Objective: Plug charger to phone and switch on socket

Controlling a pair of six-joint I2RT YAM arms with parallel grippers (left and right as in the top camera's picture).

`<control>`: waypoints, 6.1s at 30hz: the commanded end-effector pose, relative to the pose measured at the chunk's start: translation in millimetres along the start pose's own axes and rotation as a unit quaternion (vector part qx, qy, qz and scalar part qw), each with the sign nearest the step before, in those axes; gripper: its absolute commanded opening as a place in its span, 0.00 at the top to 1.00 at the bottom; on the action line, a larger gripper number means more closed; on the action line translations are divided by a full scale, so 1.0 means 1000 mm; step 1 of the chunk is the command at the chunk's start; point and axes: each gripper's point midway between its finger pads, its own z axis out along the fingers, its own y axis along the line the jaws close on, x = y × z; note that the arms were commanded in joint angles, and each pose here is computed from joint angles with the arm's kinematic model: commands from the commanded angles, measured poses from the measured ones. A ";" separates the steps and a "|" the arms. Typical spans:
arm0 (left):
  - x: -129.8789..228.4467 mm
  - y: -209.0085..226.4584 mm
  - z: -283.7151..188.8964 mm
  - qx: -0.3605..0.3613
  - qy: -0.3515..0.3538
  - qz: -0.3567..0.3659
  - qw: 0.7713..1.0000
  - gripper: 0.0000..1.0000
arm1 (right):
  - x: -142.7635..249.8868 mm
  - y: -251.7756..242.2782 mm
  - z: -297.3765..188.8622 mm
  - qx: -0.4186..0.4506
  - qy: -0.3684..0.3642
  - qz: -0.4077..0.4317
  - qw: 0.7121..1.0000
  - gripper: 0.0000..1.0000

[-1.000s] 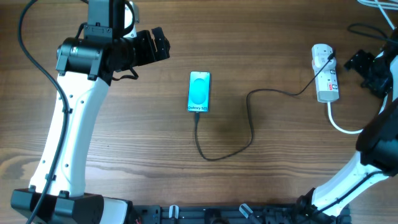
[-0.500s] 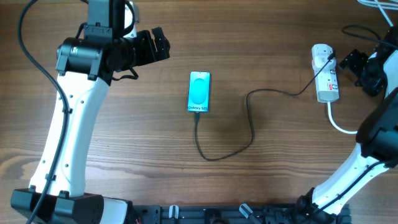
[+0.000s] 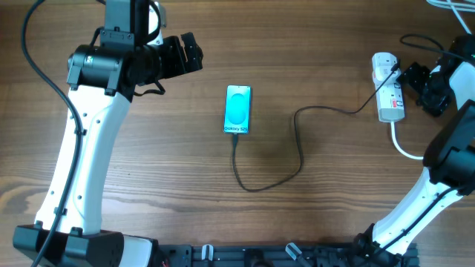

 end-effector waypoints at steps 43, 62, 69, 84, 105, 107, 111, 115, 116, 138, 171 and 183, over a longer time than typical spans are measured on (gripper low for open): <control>0.001 0.003 0.003 -0.007 0.002 -0.006 1.000 0.00 | 0.190 0.006 -0.278 -0.112 -0.214 -0.053 0.969 0.00; 0.001 0.003 0.003 -0.007 0.002 -0.006 1.000 0.00 | 0.250 0.026 -0.380 -0.222 -0.405 -0.236 0.855 0.00; 0.001 0.003 0.003 -0.007 0.002 -0.006 1.000 0.00 | 0.263 0.044 -0.367 -0.304 -0.455 -0.262 0.795 0.00; 0.001 0.003 0.003 -0.007 0.002 -0.006 1.000 0.00 | 0.257 0.075 -0.278 -0.399 -0.561 -0.240 0.685 0.00; 0.001 0.003 0.003 -0.007 0.002 -0.006 1.000 0.00 | 0.243 0.055 -0.203 -0.257 -0.556 -0.310 0.727 0.00; 0.001 0.003 0.003 -0.007 0.002 -0.006 1.000 0.00 | 0.243 0.055 -0.203 -0.256 -0.556 -0.311 0.727 0.00; 0.001 0.003 0.003 -0.007 0.002 -0.006 1.000 0.00 | 0.243 0.056 -0.203 -0.259 -0.554 -0.309 0.728 0.00; 0.001 0.003 0.003 -0.007 0.002 -0.006 1.000 0.00 | 0.243 0.056 -0.203 -0.260 -0.555 -0.309 0.728 0.00; 0.001 0.003 0.003 -0.007 0.002 -0.006 1.000 0.00 | 0.243 0.056 -0.203 -0.261 -0.555 -0.308 0.727 0.00; 0.001 0.004 0.004 -0.008 0.003 -0.005 1.000 0.00 | 0.243 0.056 -0.203 -0.260 -0.555 -0.308 0.727 0.00; 0.131 0.099 -0.046 0.028 -0.306 0.094 0.947 0.00 | 0.243 0.056 -0.203 -0.260 -0.555 -0.309 0.727 0.00; 0.144 0.098 -0.052 0.067 -0.445 0.148 0.881 0.00 | 0.243 0.056 -0.203 -0.260 -0.555 -0.308 0.727 0.00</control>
